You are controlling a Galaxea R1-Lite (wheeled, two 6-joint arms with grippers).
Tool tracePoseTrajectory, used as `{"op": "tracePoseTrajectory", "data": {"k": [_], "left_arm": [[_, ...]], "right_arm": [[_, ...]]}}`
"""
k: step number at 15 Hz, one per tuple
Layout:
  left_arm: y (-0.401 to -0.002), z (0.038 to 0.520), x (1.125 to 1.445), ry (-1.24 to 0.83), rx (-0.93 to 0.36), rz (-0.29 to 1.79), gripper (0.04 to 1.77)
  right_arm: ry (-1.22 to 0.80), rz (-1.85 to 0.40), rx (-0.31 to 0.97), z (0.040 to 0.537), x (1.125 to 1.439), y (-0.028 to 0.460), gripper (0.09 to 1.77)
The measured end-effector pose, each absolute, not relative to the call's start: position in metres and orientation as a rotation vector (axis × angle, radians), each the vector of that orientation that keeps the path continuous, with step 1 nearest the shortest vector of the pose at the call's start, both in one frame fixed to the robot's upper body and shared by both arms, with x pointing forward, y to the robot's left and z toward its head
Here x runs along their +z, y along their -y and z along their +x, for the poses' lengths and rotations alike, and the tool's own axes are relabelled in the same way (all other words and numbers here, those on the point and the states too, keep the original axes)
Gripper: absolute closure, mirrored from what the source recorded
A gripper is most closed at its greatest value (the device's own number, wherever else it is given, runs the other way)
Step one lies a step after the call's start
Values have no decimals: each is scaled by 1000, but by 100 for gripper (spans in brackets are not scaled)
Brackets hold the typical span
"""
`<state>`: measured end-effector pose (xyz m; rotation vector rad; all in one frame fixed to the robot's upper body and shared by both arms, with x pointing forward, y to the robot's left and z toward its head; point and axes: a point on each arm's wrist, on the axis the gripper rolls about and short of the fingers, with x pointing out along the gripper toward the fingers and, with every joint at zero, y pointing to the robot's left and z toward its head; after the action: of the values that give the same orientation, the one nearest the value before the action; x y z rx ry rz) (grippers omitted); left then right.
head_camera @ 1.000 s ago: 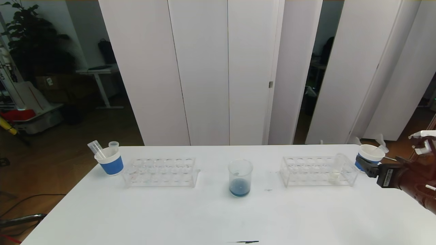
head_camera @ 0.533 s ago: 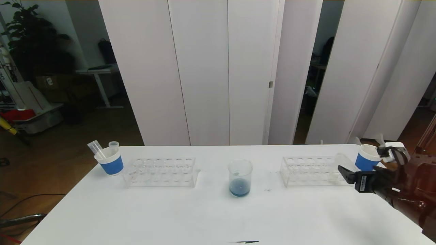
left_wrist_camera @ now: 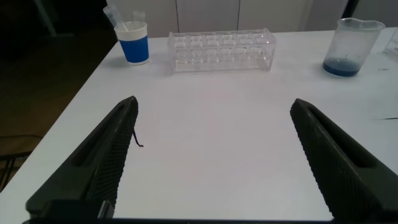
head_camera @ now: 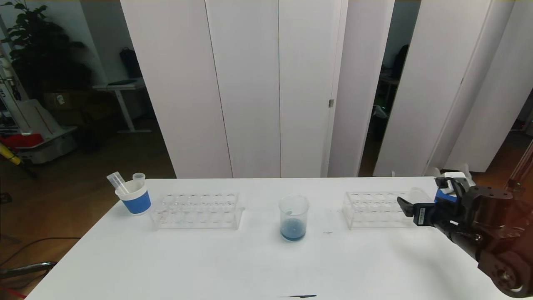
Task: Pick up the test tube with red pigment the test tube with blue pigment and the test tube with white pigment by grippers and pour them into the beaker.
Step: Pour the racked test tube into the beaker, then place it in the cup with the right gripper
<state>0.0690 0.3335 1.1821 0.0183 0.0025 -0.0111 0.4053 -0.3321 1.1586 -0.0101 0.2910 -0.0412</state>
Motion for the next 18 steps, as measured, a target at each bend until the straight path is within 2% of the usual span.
{"op": "tracePoseTrajectory", "data": {"k": [5,10,11,12,14,15,16,17,18], "left_arm": [[-333,69,1182,-2,-10,18,6],[-333,69,1182,-2,-11,18,6],[-333,69,1182,-2,-12,18,6],[-333,69,1182,-2,-11,18,6],[-333,69,1182,-2,-11,18,6],[-334,69,1182,-3,-10,18,6],[-333,69,1182,-2,-12,18,6],[-334,69,1182,-2,-11,18,6],[-334,69,1182,-3,-12,18,6]], "right_arm": [[-267,-61,-68,435,1147,330,11],[-275,-64,-66,444,1138,329,11],[-277,-65,-65,445,1137,328,17],[-278,-65,-64,445,1136,328,40],[-278,-65,-66,446,1136,327,115],[-277,-63,-67,446,1136,328,141],[-278,-63,-66,446,1135,327,134],[-279,-61,-65,446,1135,327,115],[-278,-61,-67,446,1135,328,128]]}}
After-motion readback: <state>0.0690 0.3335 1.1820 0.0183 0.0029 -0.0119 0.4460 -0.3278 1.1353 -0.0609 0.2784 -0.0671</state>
